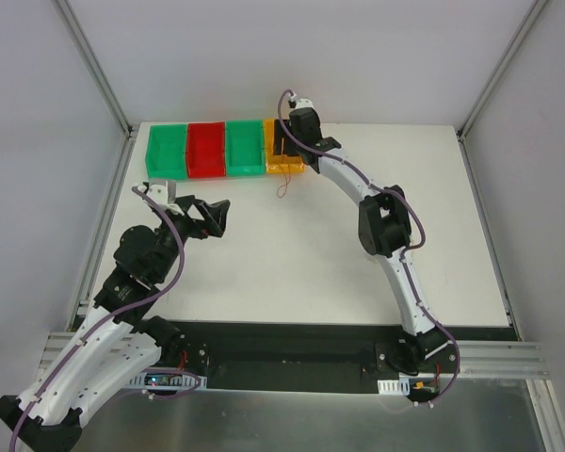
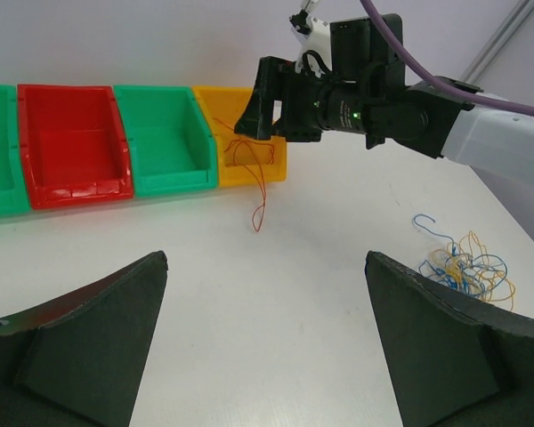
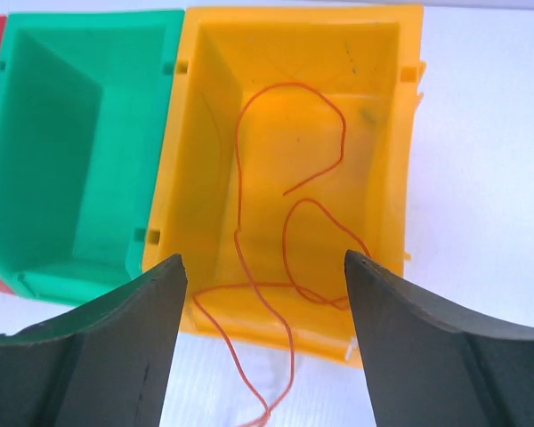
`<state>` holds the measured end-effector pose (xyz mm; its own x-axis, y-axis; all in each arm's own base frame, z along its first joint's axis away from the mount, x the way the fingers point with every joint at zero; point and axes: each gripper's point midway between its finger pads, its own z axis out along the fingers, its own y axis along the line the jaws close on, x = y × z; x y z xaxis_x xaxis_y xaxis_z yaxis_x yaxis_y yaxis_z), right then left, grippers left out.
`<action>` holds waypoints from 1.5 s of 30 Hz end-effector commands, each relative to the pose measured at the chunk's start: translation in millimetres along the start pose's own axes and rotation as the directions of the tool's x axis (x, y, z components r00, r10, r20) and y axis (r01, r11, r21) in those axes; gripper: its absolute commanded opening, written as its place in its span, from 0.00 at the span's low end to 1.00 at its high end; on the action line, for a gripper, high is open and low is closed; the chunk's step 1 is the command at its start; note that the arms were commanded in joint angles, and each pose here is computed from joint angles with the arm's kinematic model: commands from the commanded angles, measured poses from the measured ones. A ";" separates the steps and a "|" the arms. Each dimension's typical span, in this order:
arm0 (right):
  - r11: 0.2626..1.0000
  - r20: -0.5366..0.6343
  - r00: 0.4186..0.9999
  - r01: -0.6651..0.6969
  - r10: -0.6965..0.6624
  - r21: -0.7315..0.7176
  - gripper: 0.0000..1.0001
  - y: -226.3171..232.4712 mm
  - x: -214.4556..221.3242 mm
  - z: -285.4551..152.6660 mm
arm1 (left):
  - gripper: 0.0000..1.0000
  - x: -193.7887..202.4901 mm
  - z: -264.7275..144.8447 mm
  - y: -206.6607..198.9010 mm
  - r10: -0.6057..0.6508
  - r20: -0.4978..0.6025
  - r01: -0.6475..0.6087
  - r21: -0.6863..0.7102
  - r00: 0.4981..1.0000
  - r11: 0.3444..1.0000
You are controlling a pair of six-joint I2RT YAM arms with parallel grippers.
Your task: Untangle the cables
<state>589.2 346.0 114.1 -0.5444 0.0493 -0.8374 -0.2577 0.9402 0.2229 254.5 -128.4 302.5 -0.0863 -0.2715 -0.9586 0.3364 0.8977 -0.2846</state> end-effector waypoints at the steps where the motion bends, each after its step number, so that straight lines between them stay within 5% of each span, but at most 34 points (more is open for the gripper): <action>1: 0.995 0.028 0.995 0.099 -0.098 -0.019 0.74 16.6 -31.0 -49.0 | 0.92 -13.9 0.1 -8.7 -0.029 0.028 0.028 0.036 0.999 0.999; 13: 0.867 -0.024 0.873 0.479 -0.486 -0.135 0.78 22.3 8.1 -47.0 | 0.92 -7.7 4.0 -16.5 -0.053 -0.007 0.053 0.072 0.999 0.996; 21: 0.787 -0.020 0.818 0.545 -0.574 -0.289 0.75 19.6 21.2 -33.5 | 0.92 -11.6 2.2 -10.4 -0.037 0.015 0.036 0.045 0.999 0.998; 33: 0.766 -0.010 0.816 0.538 -0.578 -0.351 0.74 19.9 31.6 -12.5 | 0.92 -7.7 4.7 -9.1 -0.033 0.002 0.033 0.040 0.999 0.999; 36: 0.769 -0.007 0.820 0.534 -0.573 -0.350 0.66 20.8 30.5 -10.4 | 0.92 -7.9 4.9 -9.8 -0.034 0.001 0.034 0.042 0.999 0.999; 45: 0.774 0.023 0.828 0.533 -0.560 -0.343 0.16 23.8 20.4 -13.2 | 0.92 -7.3 4.7 -9.3 -0.034 0.001 0.034 0.041 0.999 0.999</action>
<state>554.0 355.8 74.0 -0.3512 -0.5175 -0.7803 -0.7610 0.6433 -0.0842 254.0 -141.9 294.5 -0.1426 -0.2802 -0.9493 0.3805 0.8699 -0.3139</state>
